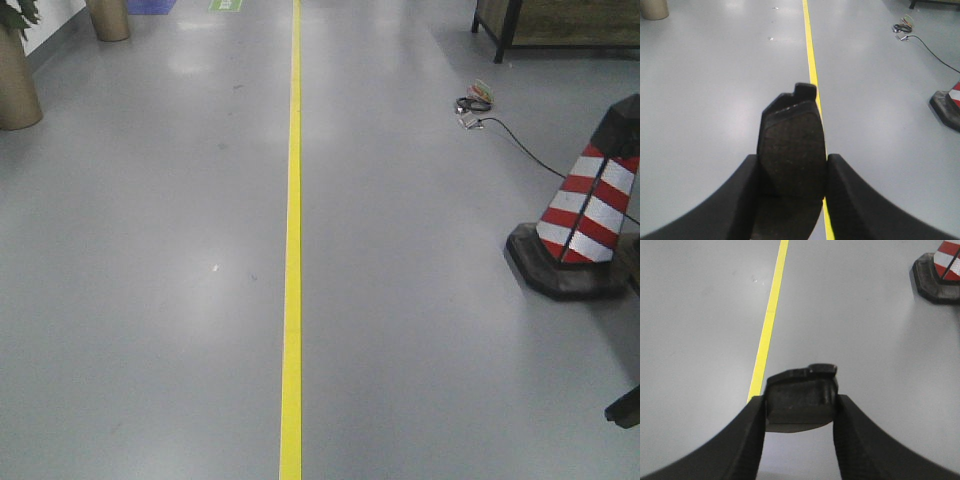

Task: Move and align brake pads A on conveyor
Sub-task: 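Drive along the yellow floor line holding both brake pads, then turn the base past the striped cones toward the grey conveyor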

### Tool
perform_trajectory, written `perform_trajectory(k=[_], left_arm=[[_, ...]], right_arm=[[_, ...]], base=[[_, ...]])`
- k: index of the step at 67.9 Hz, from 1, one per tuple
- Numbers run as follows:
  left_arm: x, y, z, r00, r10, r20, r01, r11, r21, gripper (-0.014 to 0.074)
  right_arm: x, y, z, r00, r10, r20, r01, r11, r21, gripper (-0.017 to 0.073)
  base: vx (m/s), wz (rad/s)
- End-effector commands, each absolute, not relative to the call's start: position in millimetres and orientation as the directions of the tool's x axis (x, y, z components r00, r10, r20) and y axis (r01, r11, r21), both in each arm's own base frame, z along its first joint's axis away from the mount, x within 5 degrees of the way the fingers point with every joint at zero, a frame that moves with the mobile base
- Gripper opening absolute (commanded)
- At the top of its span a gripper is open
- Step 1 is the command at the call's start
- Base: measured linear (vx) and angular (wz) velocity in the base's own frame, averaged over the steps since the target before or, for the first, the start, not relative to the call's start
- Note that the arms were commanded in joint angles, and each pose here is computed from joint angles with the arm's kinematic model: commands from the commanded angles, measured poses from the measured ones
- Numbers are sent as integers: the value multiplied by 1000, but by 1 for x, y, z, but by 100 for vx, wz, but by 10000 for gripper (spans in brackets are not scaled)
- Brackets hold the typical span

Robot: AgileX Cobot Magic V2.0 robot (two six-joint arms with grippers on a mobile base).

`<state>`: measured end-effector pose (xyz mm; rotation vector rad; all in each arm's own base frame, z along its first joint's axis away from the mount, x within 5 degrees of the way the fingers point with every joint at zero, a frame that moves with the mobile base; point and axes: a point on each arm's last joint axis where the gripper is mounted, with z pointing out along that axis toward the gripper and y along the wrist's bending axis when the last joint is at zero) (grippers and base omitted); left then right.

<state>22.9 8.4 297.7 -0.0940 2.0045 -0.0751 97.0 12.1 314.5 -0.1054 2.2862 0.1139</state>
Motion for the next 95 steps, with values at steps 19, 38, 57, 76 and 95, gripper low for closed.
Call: perform_trajectory(k=[19, 38, 57, 76, 95], left_arm=[[26, 8, 311, -330, -98, -939, -14, 995, -99, -6], [26, 8, 311, -330, -98, -939, -14, 995, -99, -6], [26, 8, 311, -330, -98, -939, -14, 995, -99, -6], [26, 8, 311, -330, -98, -939, -14, 995, -99, -6], [26, 8, 311, -331, -98, -938, -14, 995, -99, -6]], right_arm=[[102, 12, 329, -572, -37, -820, -113, 993, 34, -4], [102, 12, 329, -572, -36, -820, -113, 993, 35, -4], [102, 12, 329, -572, -37, -820, -113, 993, 34, -4], [102, 12, 329, -572, -37, -820, -113, 993, 34, -4], [102, 12, 329, -572, -37, -820, -113, 993, 34, -4]], base=[[71, -1], [59, 4], [45, -6], [35, -35], [31, -66]])
